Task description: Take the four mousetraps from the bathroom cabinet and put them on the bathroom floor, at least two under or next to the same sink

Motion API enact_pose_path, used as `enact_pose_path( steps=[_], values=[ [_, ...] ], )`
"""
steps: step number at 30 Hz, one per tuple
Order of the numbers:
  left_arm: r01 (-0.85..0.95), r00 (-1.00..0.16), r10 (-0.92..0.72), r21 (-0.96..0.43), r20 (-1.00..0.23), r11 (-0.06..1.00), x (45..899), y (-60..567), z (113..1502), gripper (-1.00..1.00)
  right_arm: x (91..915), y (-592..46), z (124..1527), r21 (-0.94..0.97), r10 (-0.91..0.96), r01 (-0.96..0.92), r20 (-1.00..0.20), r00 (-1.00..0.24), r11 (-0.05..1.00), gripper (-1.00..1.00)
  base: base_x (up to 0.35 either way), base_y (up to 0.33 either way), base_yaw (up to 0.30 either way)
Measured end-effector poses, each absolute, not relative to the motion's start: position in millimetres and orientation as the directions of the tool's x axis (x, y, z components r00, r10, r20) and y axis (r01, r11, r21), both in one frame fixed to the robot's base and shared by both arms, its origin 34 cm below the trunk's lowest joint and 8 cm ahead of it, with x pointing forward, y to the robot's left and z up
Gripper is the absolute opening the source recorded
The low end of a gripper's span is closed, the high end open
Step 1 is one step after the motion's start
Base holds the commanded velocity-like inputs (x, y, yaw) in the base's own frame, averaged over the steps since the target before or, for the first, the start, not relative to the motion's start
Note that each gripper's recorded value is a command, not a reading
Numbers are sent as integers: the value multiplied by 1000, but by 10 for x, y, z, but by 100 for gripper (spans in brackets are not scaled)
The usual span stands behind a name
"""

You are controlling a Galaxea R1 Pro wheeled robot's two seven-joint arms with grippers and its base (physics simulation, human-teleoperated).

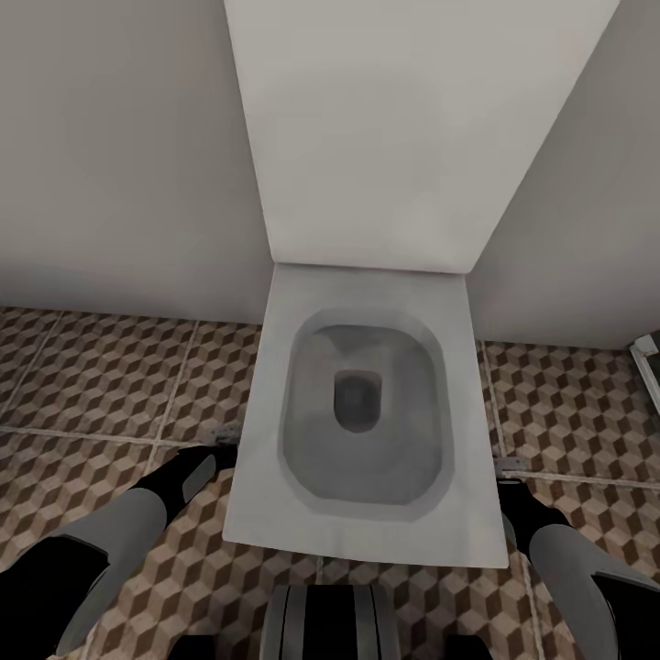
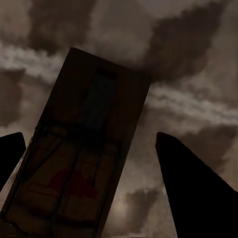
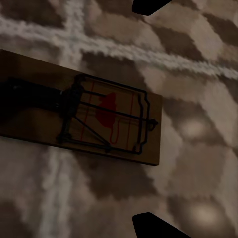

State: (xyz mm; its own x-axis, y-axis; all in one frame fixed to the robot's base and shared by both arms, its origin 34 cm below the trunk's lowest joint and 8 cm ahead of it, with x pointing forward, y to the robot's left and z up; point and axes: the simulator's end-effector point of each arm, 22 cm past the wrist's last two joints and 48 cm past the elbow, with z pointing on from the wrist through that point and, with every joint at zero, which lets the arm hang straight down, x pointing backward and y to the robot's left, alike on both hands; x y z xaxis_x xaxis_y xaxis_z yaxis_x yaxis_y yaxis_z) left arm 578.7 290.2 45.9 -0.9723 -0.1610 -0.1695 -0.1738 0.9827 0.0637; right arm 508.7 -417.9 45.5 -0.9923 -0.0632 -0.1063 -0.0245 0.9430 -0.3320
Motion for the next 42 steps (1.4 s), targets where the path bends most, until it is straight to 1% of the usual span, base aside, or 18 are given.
enact_pose_path(
  steps=[42],
  values=[
    [-174,-972,-161,65,-169,983,5783,2907,458,100,5091,-4186,458,-334,-64,-25,-107,-992,942,100,0,0,0]
  ],
)
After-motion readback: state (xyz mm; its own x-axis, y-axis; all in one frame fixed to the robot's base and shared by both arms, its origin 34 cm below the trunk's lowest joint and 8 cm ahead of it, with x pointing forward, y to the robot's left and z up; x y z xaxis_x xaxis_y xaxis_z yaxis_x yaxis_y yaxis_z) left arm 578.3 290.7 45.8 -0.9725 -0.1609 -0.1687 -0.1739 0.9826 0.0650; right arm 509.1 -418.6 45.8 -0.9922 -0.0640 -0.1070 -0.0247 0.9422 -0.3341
